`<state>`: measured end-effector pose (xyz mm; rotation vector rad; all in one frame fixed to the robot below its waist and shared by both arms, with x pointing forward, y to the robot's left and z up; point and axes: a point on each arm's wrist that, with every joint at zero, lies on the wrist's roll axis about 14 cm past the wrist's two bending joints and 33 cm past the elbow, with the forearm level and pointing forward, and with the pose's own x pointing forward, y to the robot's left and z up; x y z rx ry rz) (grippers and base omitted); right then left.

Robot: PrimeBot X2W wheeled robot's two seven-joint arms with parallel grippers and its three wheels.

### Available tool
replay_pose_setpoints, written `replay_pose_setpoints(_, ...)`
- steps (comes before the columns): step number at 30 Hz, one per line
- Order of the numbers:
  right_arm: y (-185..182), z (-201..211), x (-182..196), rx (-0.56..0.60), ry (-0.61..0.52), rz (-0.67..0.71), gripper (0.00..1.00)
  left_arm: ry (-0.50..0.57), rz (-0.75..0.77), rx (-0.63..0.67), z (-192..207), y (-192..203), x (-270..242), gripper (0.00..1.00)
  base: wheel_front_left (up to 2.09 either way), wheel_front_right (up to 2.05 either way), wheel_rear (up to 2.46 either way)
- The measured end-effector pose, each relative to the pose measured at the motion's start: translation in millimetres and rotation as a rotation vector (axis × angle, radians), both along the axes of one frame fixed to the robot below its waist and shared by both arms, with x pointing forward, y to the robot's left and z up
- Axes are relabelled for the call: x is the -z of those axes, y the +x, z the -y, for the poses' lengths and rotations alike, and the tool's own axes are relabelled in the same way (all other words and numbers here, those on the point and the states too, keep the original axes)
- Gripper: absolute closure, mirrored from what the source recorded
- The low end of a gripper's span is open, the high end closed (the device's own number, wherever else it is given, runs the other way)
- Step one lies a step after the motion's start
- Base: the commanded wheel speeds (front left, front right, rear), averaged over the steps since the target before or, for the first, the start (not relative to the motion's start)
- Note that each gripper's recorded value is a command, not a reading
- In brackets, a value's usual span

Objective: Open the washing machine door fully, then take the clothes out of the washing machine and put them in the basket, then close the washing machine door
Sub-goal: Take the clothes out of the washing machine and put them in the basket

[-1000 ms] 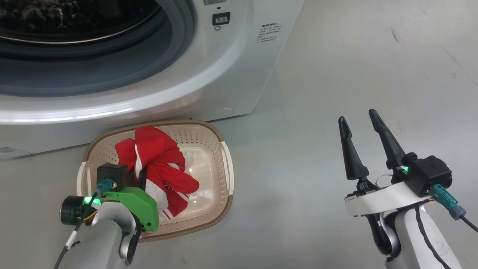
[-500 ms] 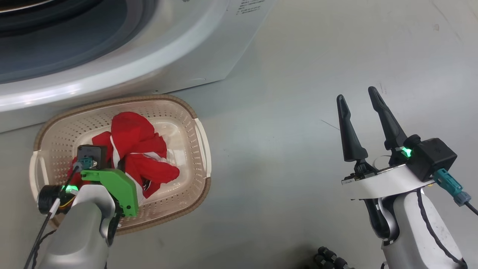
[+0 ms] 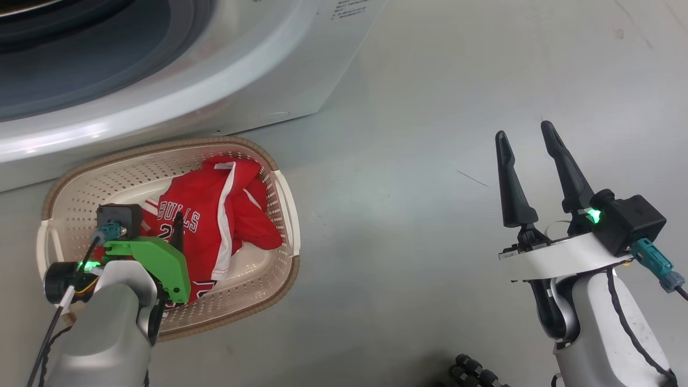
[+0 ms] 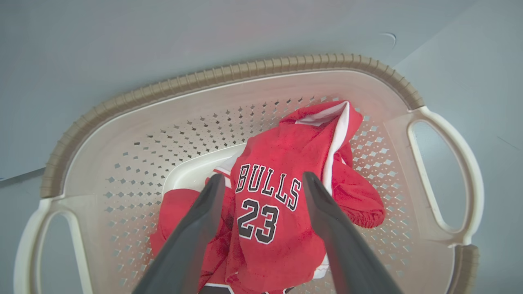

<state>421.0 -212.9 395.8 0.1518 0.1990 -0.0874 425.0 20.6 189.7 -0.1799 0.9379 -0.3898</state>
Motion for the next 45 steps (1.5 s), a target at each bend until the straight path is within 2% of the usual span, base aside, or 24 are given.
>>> replay_pose_setpoints(13,8,-11,-13,-0.032,0.018,0.045,0.0,-0.047,0.211,-0.115,-15,29,-53,0.0,0.0,0.0,0.0)
replay_pose_setpoints(20,15,-24,-24,-0.087,0.011,0.084,0.0,-0.049,0.317,-0.2,-40,46,-91,0.0,0.0,0.0,0.0)
replay_pose_setpoints(27,12,-34,-30,-0.121,0.013,0.097,0.0,-0.068,0.477,-0.26,-59,63,-144,0.0,0.0,0.0,0.0)
replay_pose_setpoints(29,11,-38,-33,-0.137,0.016,0.103,0.0,-0.071,0.566,-0.288,-68,70,-175,0.0,0.0,0.0,0.0)
replay_pose_setpoints(45,-2,-65,-60,-0.209,0.028,0.163,0.0,-0.022,0.763,-0.375,-111,24,-248,0.0,0.0,0.0,0.0)
